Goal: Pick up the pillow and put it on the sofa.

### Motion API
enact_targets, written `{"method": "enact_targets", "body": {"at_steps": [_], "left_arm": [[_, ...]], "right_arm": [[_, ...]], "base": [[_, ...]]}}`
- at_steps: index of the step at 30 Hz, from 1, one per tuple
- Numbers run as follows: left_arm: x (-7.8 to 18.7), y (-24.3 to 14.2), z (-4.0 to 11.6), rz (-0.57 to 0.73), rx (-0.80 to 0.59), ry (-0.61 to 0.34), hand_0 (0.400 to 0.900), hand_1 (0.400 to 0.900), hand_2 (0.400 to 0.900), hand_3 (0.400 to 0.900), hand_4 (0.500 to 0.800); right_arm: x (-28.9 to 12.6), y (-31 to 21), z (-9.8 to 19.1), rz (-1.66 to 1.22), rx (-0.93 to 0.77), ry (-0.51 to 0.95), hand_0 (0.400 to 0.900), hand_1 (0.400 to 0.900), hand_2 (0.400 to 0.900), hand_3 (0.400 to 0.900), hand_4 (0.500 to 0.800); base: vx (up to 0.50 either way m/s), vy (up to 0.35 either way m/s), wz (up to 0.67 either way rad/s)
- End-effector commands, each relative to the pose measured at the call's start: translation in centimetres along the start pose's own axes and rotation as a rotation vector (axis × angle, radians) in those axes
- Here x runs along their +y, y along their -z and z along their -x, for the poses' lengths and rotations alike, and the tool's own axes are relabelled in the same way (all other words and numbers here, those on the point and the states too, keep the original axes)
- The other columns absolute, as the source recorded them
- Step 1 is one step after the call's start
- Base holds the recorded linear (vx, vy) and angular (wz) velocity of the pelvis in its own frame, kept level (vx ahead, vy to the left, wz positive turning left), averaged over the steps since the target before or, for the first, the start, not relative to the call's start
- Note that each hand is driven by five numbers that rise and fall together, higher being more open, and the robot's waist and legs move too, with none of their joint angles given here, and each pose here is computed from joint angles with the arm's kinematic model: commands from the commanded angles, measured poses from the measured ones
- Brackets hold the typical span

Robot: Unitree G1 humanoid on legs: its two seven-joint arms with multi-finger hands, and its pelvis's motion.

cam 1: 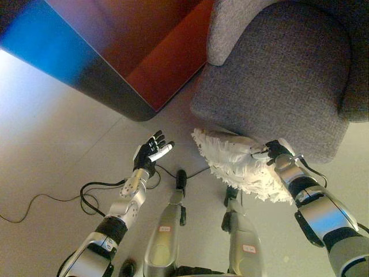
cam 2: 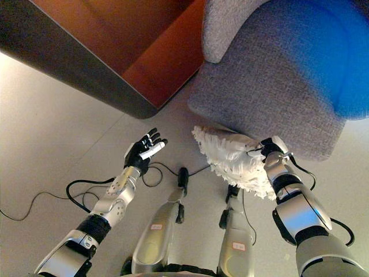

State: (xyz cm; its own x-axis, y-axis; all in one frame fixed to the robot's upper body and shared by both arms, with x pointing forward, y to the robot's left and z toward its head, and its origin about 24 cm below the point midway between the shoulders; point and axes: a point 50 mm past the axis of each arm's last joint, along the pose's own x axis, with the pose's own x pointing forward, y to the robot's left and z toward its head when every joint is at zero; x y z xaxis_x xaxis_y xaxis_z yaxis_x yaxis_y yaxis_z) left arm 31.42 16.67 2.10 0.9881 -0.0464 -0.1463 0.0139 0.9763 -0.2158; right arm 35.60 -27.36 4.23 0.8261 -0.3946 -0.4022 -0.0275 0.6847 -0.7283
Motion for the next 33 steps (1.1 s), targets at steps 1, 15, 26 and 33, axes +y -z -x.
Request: {"method": "enact_targets", "body": {"at_steps": [1, 15, 26, 33], "left_arm": [[-1.0, -3.9, 0.1, 0.017, -0.192, 0.078, 0.900, 0.900, 0.900, 0.900, 0.800], [3.7, 1.8, 2.6, -0.015, 0.017, -0.099, 0.900, 0.900, 0.900, 0.900, 0.800], [6.9, 7.3, 7.5, -0.047, 0.235, -0.216, 0.900, 0.900, 0.900, 0.900, 0.800], [7.7, 8.7, 8.5, -0.056, 0.306, -0.239, 0.900, 0.900, 0.900, 0.900, 0.800]], "right_arm": [[-4.0, -1.5, -0.2, 0.013, -0.056, 0.120, 0.400, 0.400, 0.400, 0.400, 0.500], [-0.4, 2.0, 1.1, 0.020, -0.113, 0.021, 0.400, 0.400, 0.400, 0.400, 0.500], [2.1, 5.6, 4.6, 0.063, -0.168, -0.054, 0.400, 0.400, 0.400, 0.400, 0.500], [0.1, 4.8, 4.4, 0.123, -0.196, -0.048, 0.400, 0.400, 0.400, 0.400, 0.500]], "base": [[0.009, 0.031, 0.01], [0.078, 0.002, -0.01], [0.195, -0.003, -0.07], [0.061, 0.002, -0.05]]}}
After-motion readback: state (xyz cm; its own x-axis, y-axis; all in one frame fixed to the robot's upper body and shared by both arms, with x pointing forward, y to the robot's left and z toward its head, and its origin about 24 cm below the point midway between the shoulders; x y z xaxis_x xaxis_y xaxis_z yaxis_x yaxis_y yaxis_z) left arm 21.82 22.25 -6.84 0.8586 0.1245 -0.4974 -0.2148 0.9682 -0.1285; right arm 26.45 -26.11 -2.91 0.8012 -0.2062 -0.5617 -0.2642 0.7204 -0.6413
